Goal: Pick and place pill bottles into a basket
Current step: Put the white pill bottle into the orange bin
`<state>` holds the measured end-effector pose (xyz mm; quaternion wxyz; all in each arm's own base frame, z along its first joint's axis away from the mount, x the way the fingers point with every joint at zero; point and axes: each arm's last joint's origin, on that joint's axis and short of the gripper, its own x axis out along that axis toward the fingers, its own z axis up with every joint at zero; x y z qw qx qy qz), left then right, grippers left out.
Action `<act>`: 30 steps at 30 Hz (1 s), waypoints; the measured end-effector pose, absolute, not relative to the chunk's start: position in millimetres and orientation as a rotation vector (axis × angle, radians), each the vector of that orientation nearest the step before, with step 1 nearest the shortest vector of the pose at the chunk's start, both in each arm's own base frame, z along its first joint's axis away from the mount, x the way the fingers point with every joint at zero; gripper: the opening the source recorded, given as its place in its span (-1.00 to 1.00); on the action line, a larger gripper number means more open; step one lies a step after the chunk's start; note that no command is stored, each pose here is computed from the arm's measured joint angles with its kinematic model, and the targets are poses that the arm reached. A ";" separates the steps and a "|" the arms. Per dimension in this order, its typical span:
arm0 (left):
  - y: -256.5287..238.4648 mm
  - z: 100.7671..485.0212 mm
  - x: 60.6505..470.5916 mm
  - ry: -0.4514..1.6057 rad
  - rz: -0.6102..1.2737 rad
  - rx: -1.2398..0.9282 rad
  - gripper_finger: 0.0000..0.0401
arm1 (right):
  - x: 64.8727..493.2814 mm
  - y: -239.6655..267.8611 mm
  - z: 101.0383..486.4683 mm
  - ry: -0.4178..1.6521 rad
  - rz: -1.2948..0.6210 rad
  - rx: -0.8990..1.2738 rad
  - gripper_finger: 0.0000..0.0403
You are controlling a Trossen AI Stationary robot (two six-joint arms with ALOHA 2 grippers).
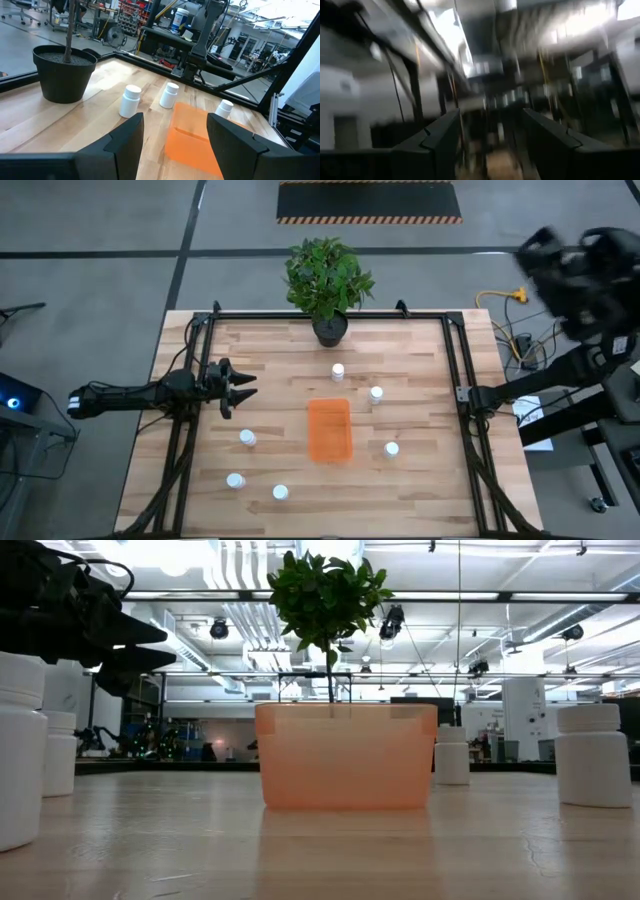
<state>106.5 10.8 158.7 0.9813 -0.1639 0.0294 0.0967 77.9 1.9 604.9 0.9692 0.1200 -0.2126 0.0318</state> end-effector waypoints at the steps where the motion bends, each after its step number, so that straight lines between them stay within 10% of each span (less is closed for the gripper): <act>1: 10.8 158.7 106.5 0.059 0.195 -0.330 0.00 | 82.2 2.0 601.5 -0.366 0.060 0.251 0.01; 30: 10.8 158.7 106.5 0.059 0.194 -0.330 0.00 | 212.7 41.9 431.4 1.066 0.431 0.442 0.01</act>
